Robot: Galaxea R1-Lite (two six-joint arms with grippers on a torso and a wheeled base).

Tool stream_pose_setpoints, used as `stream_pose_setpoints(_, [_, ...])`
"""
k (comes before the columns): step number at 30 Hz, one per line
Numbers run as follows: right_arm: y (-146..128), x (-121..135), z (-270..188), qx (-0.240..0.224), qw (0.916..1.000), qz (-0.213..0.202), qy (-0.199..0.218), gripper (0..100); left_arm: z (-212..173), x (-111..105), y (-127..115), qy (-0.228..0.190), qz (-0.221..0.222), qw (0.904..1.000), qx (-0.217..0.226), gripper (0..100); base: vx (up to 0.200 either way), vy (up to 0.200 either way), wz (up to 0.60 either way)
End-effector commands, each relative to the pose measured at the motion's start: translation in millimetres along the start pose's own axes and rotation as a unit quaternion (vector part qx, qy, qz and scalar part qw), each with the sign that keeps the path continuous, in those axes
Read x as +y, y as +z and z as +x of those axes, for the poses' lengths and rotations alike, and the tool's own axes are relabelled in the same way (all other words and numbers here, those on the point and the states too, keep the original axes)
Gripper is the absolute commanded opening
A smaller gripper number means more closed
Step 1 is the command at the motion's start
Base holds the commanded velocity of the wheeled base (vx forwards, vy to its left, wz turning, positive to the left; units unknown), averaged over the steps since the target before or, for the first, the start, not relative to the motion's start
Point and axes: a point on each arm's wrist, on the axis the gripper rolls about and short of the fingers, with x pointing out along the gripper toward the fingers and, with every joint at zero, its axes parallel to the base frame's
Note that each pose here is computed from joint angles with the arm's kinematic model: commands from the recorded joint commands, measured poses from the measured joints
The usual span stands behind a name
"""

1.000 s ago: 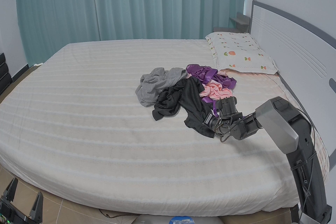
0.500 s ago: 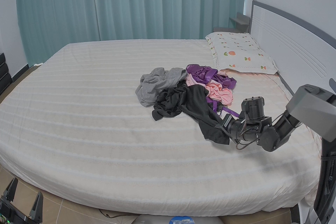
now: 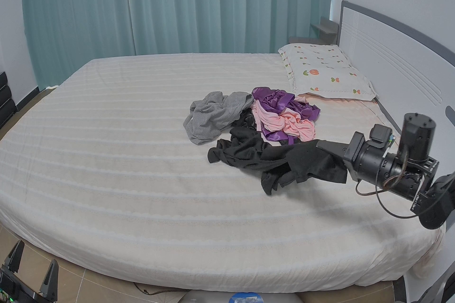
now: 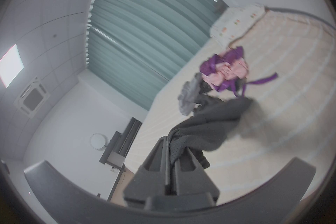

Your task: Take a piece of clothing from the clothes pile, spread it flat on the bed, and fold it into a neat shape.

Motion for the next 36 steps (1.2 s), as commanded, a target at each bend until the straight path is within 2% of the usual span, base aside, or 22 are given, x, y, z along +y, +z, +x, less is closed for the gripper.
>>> stream_pose_setpoints(1, [10, 44, -40, -0.042, 0.9947, -0.043, 0.084, 0, 0, 0, -5, 0.0, 0.0, 1.0, 0.0, 100, 0.0, 0.0, 0.0])
stream_pose_setpoints(5, [13, 55, -42, -0.048, 0.9917, -0.055, 0.106, 0, 0, 0, -5, 0.0, 0.0, 1.0, 0.0, 100, 0.0, 0.0, 0.0])
stream_pose_setpoints(10, [8, 53, -36, -0.039, 0.9911, -0.073, 0.104, 0, 0, 0, -5, -0.001, 0.001, 1.0, 0.001, 100, 0.0, 0.0, 0.0])
stream_pose_setpoints(13, [8, 62, -40, -0.04, 0.9885, -0.077, 0.124, 0, 1, 0, -5, -0.006, -0.001, 1.0, 0.004, 100, 0.0, 0.0, 0.0])
stream_pose_setpoints(27, [2, 60, -57, -0.034, 0.9892, -0.066, 0.126, 0, 0, 0, -4, -0.006, -0.006, 1.0, -0.003, 100, 0.0, 0.0, 0.0])
stream_pose_setpoints(28, [3, 61, -57, -0.036, 0.9889, -0.063, 0.13, 0, -3, 0, 10, -0.007, -0.014, 0.9992, -0.037, 100, 0.0, 0.0, 0.0])
stream_pose_setpoints(30, [2, 60, -56, -0.032, 0.9894, -0.063, 0.127, 0, -10, 0, 56, -0.012, -0.053, 0.9932, -0.103, 100, 0.0, 0.0, 0.0])
stream_pose_setpoints(31, [1, 58, -55, -0.029, 0.9898, -0.062, 0.125, 0, -6, 0, 66, -0.014, -0.072, 0.993, -0.093, 100, 0.0, 0.0, 0.0])
stream_pose_setpoints(32, [1, 57, -54, -0.028, 0.9901, -0.062, 0.123, 0, -1, -1, 67, -0.015, -0.072, 0.9946, -0.073, 100, 0.0, 0.0, 0.0])
stream_pose_setpoints(34, [0, 57, -53, -0.026, 0.9902, -0.061, 0.122, 0, 4, -1, 63, -0.016, -0.057, 0.9969, -0.052, 100, 0.0, 0.0, 0.0])
stream_pose_setpoints(36, [0, 57, -53, -0.025, 0.9903, -0.061, 0.122, 0, 12, -1, 45, -0.041, -0.025, 0.9988, 0.001, 100, 0.0, 0.0, 0.0])
